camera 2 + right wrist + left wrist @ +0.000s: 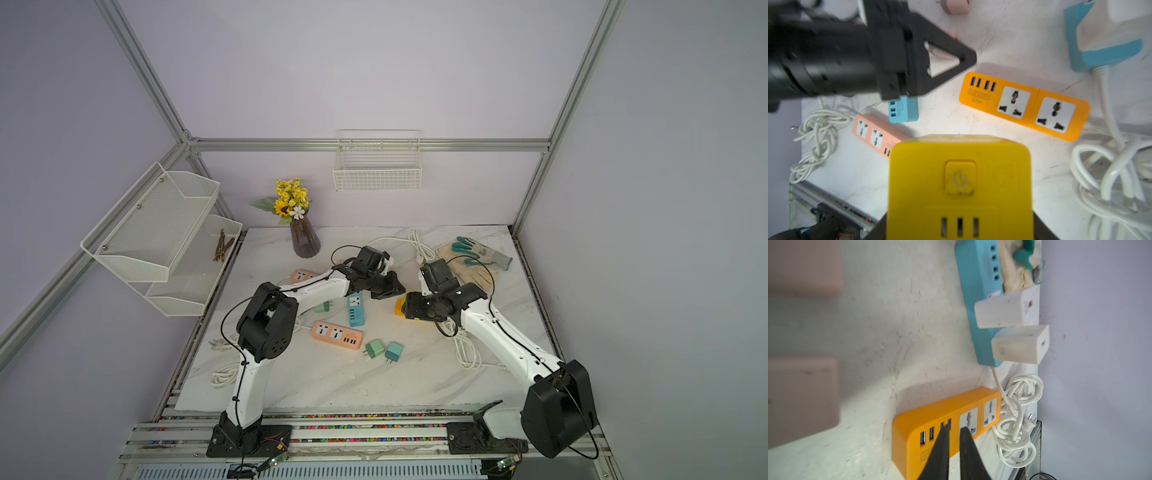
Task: Pull the plug off the socket
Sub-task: Place the plug at the center of the board, then remove the plug from the socket.
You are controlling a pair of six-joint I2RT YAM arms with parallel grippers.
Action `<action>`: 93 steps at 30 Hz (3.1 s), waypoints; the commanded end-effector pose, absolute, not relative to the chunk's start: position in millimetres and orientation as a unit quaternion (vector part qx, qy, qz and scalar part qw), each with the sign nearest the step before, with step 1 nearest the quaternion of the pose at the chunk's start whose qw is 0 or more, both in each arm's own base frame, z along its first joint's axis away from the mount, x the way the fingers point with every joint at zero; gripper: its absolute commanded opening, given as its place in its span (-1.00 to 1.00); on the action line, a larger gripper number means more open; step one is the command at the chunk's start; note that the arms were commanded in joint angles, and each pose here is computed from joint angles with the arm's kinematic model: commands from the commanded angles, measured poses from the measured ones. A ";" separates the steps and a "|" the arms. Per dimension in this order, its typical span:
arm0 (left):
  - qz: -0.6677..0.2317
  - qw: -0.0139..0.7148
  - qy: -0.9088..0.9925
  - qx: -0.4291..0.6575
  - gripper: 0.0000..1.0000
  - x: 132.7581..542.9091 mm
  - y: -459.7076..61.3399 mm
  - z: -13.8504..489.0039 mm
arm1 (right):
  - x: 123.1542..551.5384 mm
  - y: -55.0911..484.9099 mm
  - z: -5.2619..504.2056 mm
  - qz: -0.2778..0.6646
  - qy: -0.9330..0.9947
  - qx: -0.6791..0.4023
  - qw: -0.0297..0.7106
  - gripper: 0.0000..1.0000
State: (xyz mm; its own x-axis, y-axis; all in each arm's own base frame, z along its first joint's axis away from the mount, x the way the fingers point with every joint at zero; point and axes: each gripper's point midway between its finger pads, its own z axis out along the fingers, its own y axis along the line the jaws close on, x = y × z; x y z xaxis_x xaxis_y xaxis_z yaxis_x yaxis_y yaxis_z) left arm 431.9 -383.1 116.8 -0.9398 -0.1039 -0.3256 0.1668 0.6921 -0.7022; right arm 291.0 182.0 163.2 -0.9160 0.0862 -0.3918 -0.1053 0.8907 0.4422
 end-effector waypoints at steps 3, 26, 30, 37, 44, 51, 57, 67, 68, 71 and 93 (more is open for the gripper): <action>-0.375 0.307 0.874 0.028 -0.48 454.1 -325.2 216.6 | 280.1 222.7 180.9 0.375 0.905 -0.036 0.196 -1.00; -0.138 0.472 0.871 0.008 0.99 402.3 -152.0 267.4 | 309.9 267.7 108.5 0.388 0.899 0.051 0.198 -0.63; -0.139 0.467 0.874 0.003 0.99 400.5 -148.5 260.1 | 319.3 271.9 108.6 0.390 0.893 0.065 0.217 -0.46; -0.143 0.461 0.876 -0.007 0.99 400.1 -147.1 255.4 | 324.7 277.0 85.5 0.376 0.896 0.102 0.214 -0.24; -0.142 0.462 0.875 -0.004 0.99 398.7 -146.4 256.8 | 321.9 269.7 62.7 0.350 0.907 0.126 0.198 -0.03; -0.127 0.465 0.876 -0.014 0.99 397.3 -138.5 255.6 | 314.8 250.0 54.0 0.296 0.925 0.138 0.192 0.29; -0.113 0.474 0.873 -0.020 0.99 395.2 -129.8 259.2 | 305.7 231.8 59.0 0.263 0.934 0.144 0.196 0.78; -0.180 0.425 0.887 -0.022 0.99 404.4 -145.0 231.5 | 314.0 176.9 110.4 0.183 0.937 0.140 0.264 0.84; -0.189 0.425 0.885 -0.018 0.99 404.8 -148.0 232.9 | 317.4 172.0 119.1 0.173 0.935 0.131 0.280 0.84; -0.232 0.404 0.885 0.011 1.00 411.2 -170.7 215.1 | 324.0 184.2 138.7 0.196 0.929 0.071 0.306 0.81; -0.381 0.378 0.837 0.106 0.13 435.6 -339.5 203.2 | 421.8 83.5 170.9 -0.009 0.925 0.083 0.372 0.77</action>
